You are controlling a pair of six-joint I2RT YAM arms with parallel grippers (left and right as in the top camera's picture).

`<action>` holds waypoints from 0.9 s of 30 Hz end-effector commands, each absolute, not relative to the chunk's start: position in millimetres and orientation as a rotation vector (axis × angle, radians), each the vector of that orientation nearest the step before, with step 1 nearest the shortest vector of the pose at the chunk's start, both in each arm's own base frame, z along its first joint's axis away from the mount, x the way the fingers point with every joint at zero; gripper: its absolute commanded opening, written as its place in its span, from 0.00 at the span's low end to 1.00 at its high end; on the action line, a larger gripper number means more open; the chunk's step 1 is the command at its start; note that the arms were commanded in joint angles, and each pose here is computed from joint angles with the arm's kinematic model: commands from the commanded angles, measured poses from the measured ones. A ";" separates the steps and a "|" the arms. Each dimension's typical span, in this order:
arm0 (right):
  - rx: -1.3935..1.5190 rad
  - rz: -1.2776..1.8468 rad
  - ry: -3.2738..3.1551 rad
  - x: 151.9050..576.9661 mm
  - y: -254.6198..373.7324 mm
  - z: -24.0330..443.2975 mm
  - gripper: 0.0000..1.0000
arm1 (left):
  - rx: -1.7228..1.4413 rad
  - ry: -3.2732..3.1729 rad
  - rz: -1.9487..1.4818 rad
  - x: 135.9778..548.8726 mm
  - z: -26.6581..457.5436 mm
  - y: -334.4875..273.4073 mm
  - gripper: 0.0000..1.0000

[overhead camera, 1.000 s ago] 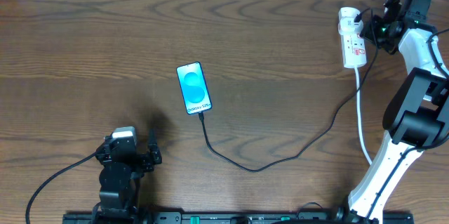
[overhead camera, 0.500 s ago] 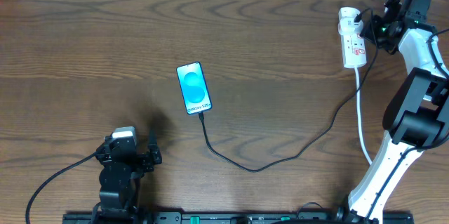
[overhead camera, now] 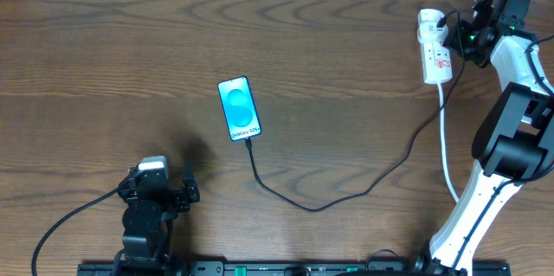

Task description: Plug charger to phone and switch on socket

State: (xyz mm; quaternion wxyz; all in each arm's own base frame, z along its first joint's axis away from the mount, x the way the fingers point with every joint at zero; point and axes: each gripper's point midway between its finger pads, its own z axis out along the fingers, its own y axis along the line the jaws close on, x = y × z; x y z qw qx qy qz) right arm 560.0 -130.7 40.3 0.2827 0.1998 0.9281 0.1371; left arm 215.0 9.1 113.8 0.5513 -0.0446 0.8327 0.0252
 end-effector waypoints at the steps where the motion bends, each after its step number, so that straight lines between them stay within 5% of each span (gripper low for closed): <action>1: 0.507 0.415 2.497 566.1 -112.9 33.5 0.01 | -0.109 1.979 0.070 215.0 106.8 10.2 0.93; 27: 0.468 0.497 2.530 566.7 -86.9 18.8 0.01 | -0.109 1.979 0.070 215.0 106.8 10.2 0.93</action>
